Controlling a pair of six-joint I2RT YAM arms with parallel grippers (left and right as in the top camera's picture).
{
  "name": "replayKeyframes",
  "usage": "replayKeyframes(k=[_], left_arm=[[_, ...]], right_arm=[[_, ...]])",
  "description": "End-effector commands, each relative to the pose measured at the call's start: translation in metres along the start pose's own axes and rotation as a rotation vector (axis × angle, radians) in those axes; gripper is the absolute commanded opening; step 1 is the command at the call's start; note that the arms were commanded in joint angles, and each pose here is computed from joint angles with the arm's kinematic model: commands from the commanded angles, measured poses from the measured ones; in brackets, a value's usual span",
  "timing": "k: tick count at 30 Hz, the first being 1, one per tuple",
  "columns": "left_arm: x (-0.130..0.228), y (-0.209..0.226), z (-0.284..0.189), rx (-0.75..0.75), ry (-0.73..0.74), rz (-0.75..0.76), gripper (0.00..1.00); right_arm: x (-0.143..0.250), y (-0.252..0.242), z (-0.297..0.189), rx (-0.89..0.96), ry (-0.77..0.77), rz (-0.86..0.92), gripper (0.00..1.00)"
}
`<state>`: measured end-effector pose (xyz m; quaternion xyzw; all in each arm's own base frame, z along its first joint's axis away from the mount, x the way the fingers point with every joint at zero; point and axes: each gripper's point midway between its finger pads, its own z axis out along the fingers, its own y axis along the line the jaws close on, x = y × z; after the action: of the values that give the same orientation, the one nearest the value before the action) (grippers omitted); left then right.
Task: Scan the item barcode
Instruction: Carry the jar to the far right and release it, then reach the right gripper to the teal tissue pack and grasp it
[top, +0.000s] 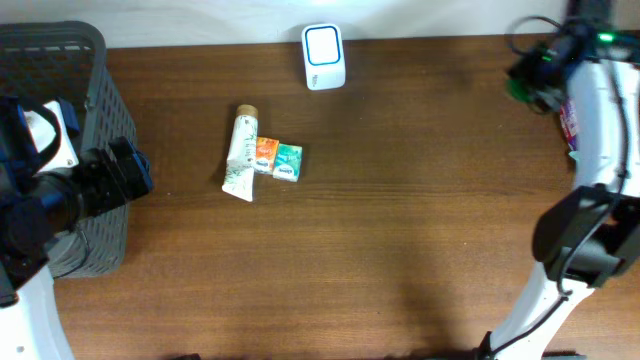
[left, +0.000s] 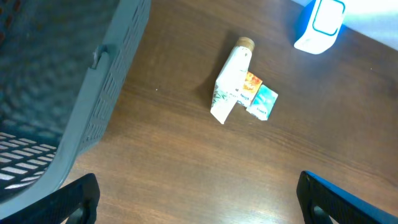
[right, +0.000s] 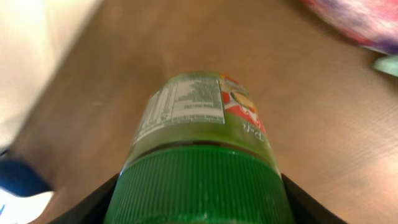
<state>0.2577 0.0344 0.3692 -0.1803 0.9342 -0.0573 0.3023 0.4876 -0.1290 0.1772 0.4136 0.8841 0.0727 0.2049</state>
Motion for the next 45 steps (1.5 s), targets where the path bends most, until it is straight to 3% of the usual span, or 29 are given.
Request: replayKeyframes(k=[1,6,9,10,12,15,19,23,25,28,36,39,45], left_arm=[[0.0,0.001,-0.001,-0.002,-0.003,-0.013,0.99],[0.0,0.001,-0.001,-0.002,-0.003,-0.013,0.99],[0.0,0.001,-0.001,-0.002,-0.003,-0.013,0.99],[0.0,0.001,-0.001,-0.002,-0.003,-0.013,0.99],[0.0,0.001,-0.001,-0.002,-0.003,-0.013,0.99],[0.0,0.001,-0.001,-0.002,-0.003,-0.013,0.99],[0.0,0.001,-0.001,-0.002,-0.003,-0.013,0.99],[0.0,0.001,-0.001,-0.002,-0.003,-0.013,0.99],[0.0,0.001,-0.001,-0.002,-0.003,-0.013,0.99],[0.0,0.001,-0.001,-0.002,-0.003,-0.013,0.99],[0.0,0.001,-0.001,-0.002,-0.003,-0.013,0.99],[0.0,0.001,-0.001,-0.002,-0.003,-0.013,0.99],[0.0,0.001,-0.001,-0.002,-0.003,-0.013,0.99]], right_arm=[[-0.009,-0.047,0.003,0.041,0.063,0.083,0.61],[-0.018,-0.128,0.032,0.14,0.138,0.229,0.63],[-0.014,-0.148,0.052,0.17,0.18,0.26,0.64],[-0.013,-0.15,0.057,0.174,0.188,0.263,0.69],[-0.015,-0.15,0.061,0.172,0.182,0.261,0.98],[-0.018,-0.149,0.061,0.165,0.169,0.259,0.99],[-0.032,-0.127,0.026,0.097,0.123,0.157,0.99],[-0.032,-0.075,-0.051,-0.011,0.016,0.047,0.98],[-0.003,-0.021,-0.077,-0.16,0.046,-0.166,0.98],[0.048,0.026,-0.079,-0.225,0.144,-0.353,0.98],[0.176,0.12,-0.065,-0.284,0.302,-0.665,0.99],[0.195,0.143,-0.064,-0.309,0.275,-0.738,0.99],[0.287,0.175,-0.039,-0.312,0.402,-0.901,0.99]])
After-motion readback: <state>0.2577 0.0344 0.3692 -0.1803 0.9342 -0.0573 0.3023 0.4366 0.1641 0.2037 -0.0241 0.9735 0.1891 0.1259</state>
